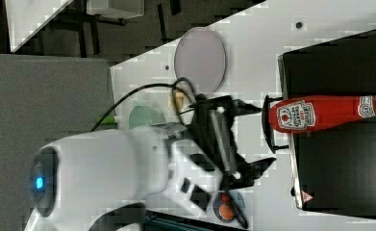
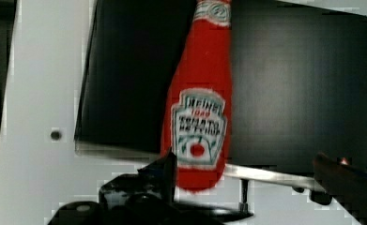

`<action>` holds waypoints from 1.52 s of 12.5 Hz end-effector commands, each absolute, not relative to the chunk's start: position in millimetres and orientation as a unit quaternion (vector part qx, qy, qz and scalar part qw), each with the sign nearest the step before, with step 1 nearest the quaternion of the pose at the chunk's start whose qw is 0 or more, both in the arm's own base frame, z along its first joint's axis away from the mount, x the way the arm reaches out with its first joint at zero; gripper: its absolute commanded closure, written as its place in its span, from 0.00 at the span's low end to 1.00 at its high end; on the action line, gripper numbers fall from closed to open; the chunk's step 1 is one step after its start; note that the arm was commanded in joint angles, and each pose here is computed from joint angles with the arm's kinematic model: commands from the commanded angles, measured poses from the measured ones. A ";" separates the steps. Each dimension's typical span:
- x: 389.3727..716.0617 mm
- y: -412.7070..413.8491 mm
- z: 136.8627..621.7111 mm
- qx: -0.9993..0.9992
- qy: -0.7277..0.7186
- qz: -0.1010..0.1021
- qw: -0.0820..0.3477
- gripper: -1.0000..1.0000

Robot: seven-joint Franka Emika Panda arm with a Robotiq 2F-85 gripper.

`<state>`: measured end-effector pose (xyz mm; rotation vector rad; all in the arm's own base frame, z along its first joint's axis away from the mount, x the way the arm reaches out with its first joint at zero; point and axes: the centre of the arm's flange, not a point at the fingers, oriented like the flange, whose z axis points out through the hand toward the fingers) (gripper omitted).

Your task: Pick Ketchup from oven and place it on table.

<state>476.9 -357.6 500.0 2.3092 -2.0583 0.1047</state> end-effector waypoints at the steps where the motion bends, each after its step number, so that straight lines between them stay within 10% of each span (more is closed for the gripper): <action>1: 505.5 -355.4 487.5 0.732 -0.680 0.039 0.002 0.00; 14: 514.3 -389.2 369.7 0.691 -0.723 -0.011 0.004 0.00; 19: 516.1 -389.8 369.6 0.692 -0.722 0.007 0.003 0.37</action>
